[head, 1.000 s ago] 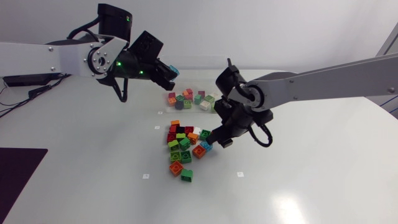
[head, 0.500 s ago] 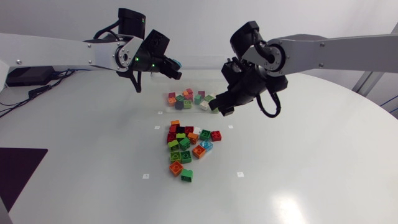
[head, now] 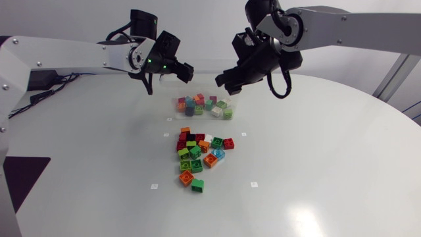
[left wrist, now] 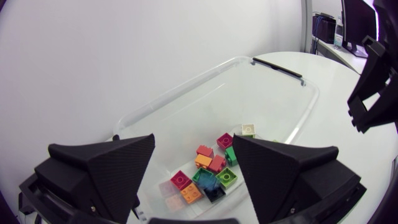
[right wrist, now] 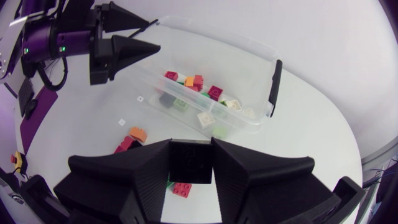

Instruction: Place the duplo bricks in the container

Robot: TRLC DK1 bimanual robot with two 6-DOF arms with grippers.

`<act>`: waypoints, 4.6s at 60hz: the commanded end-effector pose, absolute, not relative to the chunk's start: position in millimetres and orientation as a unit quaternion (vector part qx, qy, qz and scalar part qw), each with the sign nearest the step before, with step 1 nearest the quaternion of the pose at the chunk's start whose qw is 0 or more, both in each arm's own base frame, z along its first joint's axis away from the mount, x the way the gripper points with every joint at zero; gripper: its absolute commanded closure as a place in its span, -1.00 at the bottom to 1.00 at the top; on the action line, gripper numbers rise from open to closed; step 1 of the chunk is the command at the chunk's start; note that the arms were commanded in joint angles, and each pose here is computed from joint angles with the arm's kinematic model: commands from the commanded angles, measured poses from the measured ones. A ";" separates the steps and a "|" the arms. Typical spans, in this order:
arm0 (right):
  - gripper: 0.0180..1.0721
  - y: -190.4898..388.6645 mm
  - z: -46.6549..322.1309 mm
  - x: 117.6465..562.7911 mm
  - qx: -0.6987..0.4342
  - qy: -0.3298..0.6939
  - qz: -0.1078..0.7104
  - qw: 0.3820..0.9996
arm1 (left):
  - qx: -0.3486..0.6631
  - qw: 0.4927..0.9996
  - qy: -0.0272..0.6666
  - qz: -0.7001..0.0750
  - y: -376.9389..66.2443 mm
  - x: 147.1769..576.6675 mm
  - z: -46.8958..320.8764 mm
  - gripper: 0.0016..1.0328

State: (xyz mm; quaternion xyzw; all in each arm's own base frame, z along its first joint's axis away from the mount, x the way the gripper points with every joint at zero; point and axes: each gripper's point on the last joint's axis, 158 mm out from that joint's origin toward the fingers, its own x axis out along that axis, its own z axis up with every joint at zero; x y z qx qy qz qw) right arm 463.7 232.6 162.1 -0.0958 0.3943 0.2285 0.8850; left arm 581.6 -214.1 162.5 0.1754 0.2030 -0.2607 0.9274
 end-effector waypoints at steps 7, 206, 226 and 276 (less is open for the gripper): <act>0.48 241.0 167.8 489.5 -0.084 0.376 0.226 0.895 | 0.197 0.925 0.193 -0.260 -199.6 543.7 185.6 -0.92; -0.80 205.9 -13.7 399.1 -0.101 0.574 0.136 0.801 | 0.288 0.744 0.463 -0.386 -190.3 303.3 13.2 0.52; -0.72 214.6 -27.4 405.5 -0.104 0.594 0.117 0.789 | 0.265 0.810 0.395 -0.342 -172.1 345.7 79.5 0.51; 0.32 210.1 -46.9 423.1 -0.100 0.608 0.092 0.782 | 0.187 0.904 0.250 -0.292 -166.8 416.5 196.3 0.51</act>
